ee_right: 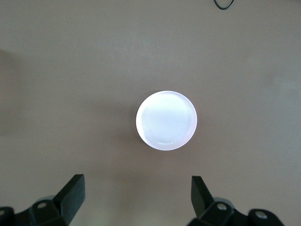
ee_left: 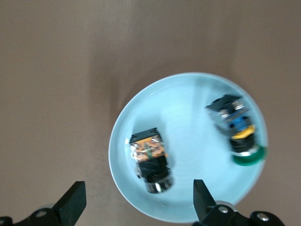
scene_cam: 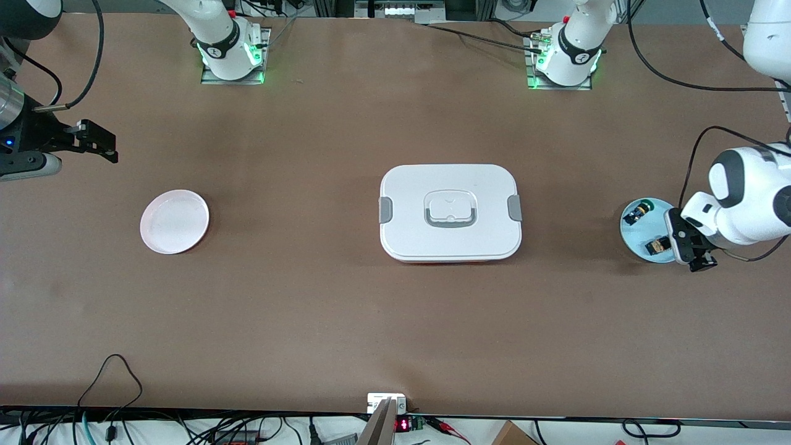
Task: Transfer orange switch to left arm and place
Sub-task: 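Open the left gripper and raise it off the plate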
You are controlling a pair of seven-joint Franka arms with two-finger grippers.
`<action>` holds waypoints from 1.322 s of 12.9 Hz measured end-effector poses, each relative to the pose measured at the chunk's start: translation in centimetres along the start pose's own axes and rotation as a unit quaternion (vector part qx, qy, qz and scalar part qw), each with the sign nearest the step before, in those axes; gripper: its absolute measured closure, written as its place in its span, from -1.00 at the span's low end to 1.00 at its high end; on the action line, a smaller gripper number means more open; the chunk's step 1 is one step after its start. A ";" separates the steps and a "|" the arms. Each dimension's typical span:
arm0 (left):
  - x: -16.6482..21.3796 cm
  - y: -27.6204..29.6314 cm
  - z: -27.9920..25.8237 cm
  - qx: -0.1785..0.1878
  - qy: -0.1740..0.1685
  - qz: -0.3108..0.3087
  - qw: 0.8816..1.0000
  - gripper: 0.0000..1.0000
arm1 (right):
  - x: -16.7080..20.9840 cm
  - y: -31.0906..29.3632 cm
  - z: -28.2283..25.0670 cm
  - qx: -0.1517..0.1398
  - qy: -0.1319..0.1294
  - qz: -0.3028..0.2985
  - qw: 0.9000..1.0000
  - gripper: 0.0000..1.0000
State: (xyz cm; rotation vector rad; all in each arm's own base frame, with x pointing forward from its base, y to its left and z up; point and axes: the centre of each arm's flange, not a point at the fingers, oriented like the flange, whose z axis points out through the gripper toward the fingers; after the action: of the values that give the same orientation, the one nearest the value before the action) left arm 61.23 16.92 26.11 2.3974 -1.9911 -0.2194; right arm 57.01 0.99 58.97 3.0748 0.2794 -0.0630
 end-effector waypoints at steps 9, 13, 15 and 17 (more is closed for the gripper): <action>10.0 2.9 -17.3 -0.139 -0.064 -0.326 0.933 -1.00 | 0.0 0.4 0.1 0.000 -0.001 0.003 1.000 -1.00; 11.2 4.2 -23.9 -0.116 -0.087 -0.468 0.872 -1.00 | 0.0 0.8 0.3 0.000 -0.004 0.007 1.000 -1.00; 12.3 5.1 -26.7 -0.084 -0.072 -0.524 0.845 -1.00 | 0.1 0.8 0.4 0.000 -0.004 0.007 1.000 -1.00; 12.9 6.2 -29.3 -0.043 -0.025 -0.586 0.809 -1.00 | 0.1 0.8 0.4 0.000 -0.004 0.007 1.000 -1.00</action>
State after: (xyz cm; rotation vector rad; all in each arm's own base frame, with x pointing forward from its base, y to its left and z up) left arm 60.92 0.89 54.55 3.1510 -0.2002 -0.3435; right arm 57.20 0.15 58.58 3.0757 0.2566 -0.0756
